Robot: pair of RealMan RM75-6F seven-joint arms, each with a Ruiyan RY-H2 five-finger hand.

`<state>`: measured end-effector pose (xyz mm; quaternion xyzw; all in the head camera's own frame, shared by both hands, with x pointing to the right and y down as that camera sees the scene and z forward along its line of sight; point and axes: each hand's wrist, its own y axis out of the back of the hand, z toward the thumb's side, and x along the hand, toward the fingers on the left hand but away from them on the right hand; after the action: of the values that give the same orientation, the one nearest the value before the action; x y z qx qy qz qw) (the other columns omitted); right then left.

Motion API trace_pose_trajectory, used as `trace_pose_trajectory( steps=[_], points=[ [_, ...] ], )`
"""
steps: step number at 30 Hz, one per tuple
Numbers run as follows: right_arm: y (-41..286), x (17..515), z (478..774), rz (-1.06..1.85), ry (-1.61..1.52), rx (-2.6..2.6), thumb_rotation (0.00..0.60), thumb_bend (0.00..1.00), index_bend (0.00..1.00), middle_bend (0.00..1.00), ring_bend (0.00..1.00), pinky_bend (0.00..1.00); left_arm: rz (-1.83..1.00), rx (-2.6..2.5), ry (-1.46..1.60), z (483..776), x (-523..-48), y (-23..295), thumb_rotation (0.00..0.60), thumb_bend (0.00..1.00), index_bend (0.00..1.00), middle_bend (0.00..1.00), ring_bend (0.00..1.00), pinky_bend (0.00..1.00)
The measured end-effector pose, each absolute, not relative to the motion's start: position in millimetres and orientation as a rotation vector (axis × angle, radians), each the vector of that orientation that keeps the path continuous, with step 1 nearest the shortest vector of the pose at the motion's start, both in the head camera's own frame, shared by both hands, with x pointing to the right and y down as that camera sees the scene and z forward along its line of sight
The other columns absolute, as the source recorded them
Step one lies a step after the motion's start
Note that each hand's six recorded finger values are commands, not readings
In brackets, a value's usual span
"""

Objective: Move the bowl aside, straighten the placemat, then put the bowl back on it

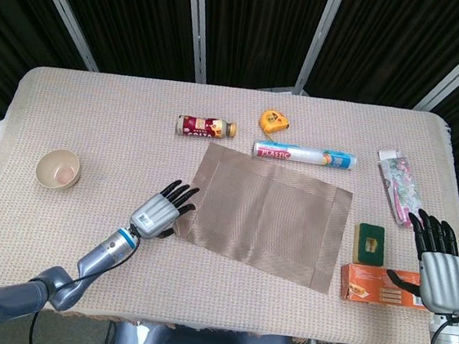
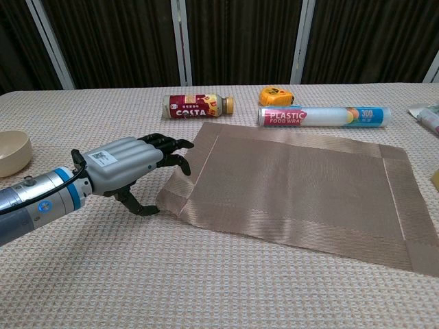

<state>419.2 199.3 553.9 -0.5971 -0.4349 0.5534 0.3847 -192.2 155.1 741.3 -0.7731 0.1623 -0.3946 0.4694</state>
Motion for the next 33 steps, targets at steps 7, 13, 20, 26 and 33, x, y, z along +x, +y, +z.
trace_pose_trajectory(
  steps=[7,13,20,26,33],
  points=[
    [199.4,418.5,551.2,1.401,-1.113,-1.522,0.600,0.00,0.00,0.00,0.00,0.00,-0.970,-1.899,0.391,742.6,-186.2,157.1,0.600,0.36,0.32,0.00,0.00,0.00],
    [200.4,417.6,551.9,1.400,-1.106,-1.529,0.600,0.00,0.00,0.00,0.00,0.00,-0.972,-1.904,0.407,744.7,-180.4,158.0,0.600,0.48,0.37,0.00,0.00,0.00],
    [200.5,417.2,551.5,1.394,-1.109,-1.534,0.600,0.00,0.00,0.00,0.00,0.00,-0.983,-1.924,0.423,748.4,-176.2,158.3,0.600,0.50,0.53,0.00,0.00,0.00],
    [200.6,416.7,551.2,1.391,-1.107,-1.535,0.600,0.00,0.00,0.00,0.00,0.00,-0.948,-1.948,0.430,744.1,-169.4,163.9,0.600,0.51,0.65,0.00,0.00,0.00],
    [201.3,415.6,549.5,1.383,-1.109,-1.535,0.600,0.00,0.00,0.00,0.00,0.00,-0.849,-2.007,0.406,727.5,-156.1,181.8,0.600,0.51,0.71,0.00,0.00,0.00]
  ],
)
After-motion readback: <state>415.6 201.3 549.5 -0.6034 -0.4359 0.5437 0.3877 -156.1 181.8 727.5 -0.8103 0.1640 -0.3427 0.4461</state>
